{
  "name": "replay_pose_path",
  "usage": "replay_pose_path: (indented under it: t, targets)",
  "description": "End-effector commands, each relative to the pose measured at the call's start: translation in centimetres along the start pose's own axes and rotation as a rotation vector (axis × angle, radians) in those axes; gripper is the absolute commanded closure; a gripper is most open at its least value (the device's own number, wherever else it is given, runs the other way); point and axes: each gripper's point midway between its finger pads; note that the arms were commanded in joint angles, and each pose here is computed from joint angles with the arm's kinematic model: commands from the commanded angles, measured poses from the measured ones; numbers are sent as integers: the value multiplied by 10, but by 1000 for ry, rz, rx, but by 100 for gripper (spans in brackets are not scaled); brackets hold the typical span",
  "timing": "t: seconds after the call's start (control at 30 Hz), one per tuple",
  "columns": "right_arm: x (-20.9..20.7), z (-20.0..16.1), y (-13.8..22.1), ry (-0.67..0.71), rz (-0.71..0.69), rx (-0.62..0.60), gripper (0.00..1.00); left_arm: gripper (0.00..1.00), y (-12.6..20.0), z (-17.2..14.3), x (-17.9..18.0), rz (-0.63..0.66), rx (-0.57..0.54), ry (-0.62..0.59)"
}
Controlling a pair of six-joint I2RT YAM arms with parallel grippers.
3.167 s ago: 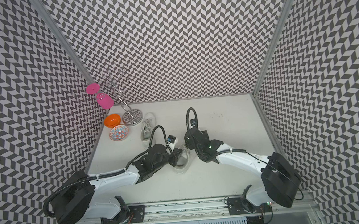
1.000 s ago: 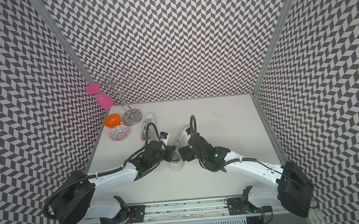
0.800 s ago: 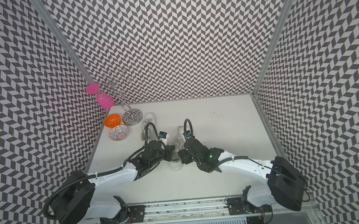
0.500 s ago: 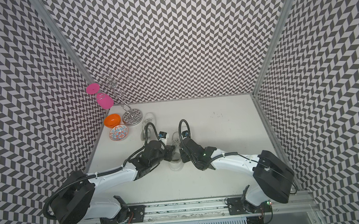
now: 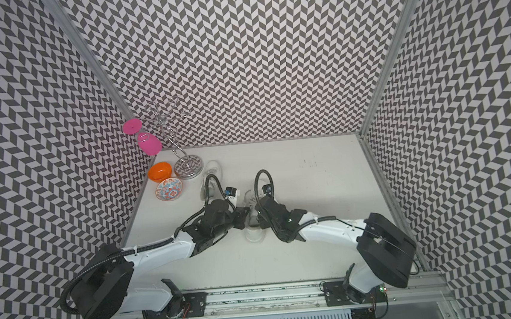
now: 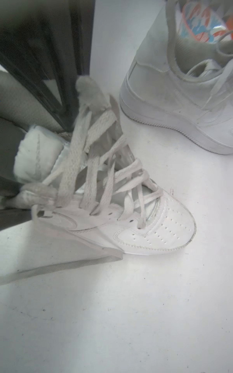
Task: Remove the insole from the shoe
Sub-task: Adjust the shoe at the center of the board.
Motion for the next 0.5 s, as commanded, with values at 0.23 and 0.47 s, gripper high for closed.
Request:
replay_pose_path:
  t: [0.23, 0.47]
  targets:
    - [-59, 8, 1, -133, -48, -23, 100, 100, 9, 19, 34, 68, -101, 93]
    - [-83, 3, 0, -182, -141, -44, 100, 100, 8, 11, 48, 132, -77, 107]
Point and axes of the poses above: each gripper's point midway between its finger pads, its own y axis back along the fingers, its own x axis along the line the jaws close on, z = x × y, and after that the axes turned 14 degrees about -y, right-handed
